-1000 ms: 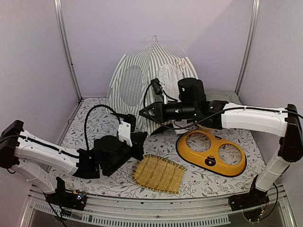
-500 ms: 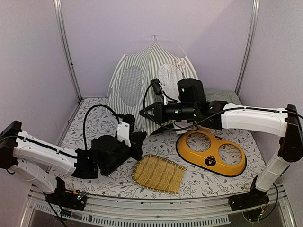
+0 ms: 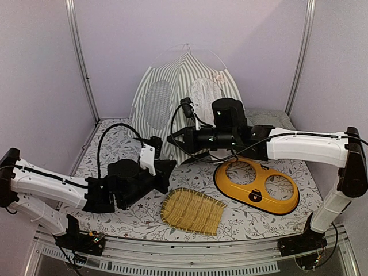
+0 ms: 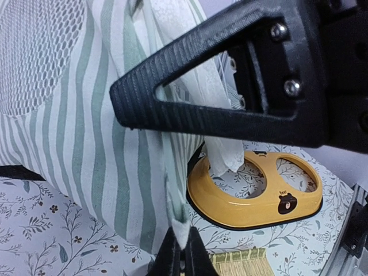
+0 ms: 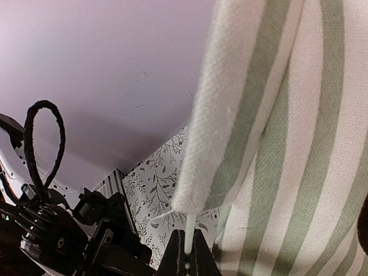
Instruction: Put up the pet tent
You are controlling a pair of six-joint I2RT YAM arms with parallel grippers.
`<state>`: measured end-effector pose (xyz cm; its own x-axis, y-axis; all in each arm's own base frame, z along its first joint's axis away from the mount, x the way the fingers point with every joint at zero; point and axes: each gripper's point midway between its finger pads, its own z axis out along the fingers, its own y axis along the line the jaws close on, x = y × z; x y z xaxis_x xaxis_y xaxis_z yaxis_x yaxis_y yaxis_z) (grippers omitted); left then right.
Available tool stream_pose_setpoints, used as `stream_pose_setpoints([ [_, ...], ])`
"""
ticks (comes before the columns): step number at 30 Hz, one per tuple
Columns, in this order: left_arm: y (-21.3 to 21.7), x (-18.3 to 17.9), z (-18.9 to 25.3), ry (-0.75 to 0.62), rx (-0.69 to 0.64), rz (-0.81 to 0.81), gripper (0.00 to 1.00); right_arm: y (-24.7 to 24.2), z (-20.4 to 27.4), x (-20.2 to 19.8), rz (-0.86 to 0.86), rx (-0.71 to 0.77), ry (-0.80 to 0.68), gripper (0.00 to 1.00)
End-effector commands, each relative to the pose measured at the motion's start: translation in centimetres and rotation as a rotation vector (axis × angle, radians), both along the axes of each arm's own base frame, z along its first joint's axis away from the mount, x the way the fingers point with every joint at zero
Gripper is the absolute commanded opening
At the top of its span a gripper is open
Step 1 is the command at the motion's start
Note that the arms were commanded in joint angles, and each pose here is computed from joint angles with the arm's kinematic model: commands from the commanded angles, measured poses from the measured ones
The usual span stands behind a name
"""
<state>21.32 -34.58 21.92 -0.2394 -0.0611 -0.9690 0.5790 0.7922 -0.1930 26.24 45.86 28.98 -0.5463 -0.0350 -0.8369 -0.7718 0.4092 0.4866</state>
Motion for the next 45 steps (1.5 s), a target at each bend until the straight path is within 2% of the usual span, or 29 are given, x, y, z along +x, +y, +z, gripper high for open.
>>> stream_pose_setpoints([
  [1, -0.2, -0.7, -1.9, 0.081, 0.059, -0.076, 0.0, 0.3, 3.0, 1.7, -0.097, 0.086, -0.134, 0.0],
  [22, 3.0, 0.0, 0.8, 0.075, -0.013, -0.007, 0.02, 0.9, -1.7, 1.2, -0.106, 0.01, -0.074, 0.0],
  [45, 3.1, 0.2, 2.9, 0.039, -0.039, -0.013, 0.02, 1.6, -5.1, 1.1, -0.098, -0.042, -0.035, 0.0],
])
